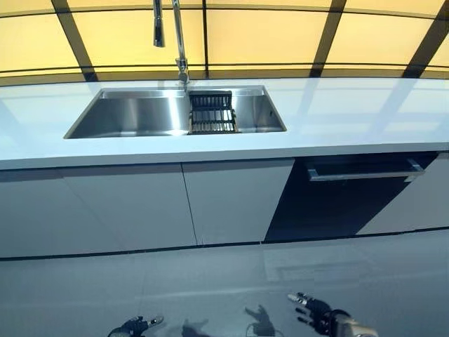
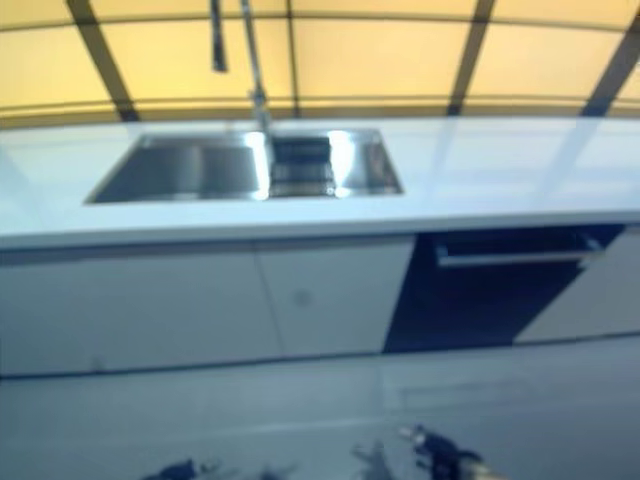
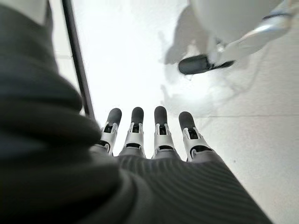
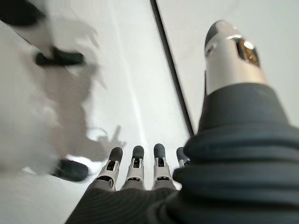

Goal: Take plates into dishwasher

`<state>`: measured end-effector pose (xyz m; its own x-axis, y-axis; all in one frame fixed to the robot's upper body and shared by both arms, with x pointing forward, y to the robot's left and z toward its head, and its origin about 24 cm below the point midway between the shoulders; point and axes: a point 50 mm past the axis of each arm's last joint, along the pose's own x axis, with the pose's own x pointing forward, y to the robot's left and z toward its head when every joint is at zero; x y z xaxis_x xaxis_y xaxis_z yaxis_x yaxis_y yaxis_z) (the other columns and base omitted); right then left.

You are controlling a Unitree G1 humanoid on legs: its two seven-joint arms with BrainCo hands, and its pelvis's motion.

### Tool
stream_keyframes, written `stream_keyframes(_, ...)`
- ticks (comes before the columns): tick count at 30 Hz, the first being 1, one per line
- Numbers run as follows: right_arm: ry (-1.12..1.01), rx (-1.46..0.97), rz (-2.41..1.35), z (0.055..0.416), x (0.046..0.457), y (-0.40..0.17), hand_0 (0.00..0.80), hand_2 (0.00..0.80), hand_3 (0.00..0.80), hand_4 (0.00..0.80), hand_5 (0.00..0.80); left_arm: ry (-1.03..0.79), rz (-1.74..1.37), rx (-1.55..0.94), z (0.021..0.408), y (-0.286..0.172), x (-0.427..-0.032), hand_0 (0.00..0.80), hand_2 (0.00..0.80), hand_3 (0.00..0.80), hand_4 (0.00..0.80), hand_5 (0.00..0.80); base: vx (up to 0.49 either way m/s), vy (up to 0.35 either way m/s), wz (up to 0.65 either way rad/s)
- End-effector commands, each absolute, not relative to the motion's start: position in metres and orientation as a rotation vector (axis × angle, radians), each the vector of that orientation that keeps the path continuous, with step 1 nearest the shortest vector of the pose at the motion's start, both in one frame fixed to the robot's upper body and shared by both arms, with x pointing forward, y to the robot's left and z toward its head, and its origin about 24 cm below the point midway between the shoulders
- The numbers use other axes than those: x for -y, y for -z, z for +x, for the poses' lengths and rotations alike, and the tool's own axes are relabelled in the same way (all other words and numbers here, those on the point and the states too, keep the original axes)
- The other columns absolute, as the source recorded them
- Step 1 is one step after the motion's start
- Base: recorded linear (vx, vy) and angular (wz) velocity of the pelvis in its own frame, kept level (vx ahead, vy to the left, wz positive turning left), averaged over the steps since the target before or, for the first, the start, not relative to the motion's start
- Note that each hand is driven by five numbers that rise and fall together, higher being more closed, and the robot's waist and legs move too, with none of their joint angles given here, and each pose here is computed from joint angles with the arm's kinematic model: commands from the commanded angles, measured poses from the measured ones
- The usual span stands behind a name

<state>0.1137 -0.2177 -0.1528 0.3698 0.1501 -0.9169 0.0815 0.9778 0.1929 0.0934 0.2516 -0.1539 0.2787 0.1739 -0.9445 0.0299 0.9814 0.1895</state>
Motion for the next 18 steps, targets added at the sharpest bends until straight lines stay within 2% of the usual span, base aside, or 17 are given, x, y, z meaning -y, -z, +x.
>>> stream_keyframes(1, -0.028, -1.212, 0.151, 0.125, 0.214, 0.153, 0.000, 0.000, 0.000, 0.000, 0.000, -0.061, 0.213, -1.288, 0.112, 0.154, -0.241, 0.000, 0.000, 0.000, 0.000, 0.000, 0.000, 0.000, 0.00)
stream_keyframes(10, 0.010, -1.312, 0.013, 0.111, 0.210, 0.161, 0.000, 0.000, 0.000, 0.000, 0.000, -0.066, 0.233, -1.243, 0.114, 0.157, -0.229, 0.000, 0.000, 0.000, 0.000, 0.000, 0.000, 0.000, 0.00)
stream_keyframes(18, 0.017, -1.348, 0.057, 0.101, 0.209, 0.164, 0.000, 0.000, 0.000, 0.000, 0.000, -0.064, 0.197, -1.241, 0.112, 0.158, -0.224, 0.000, 0.000, 0.000, 0.000, 0.000, 0.004, -0.001, 0.01)
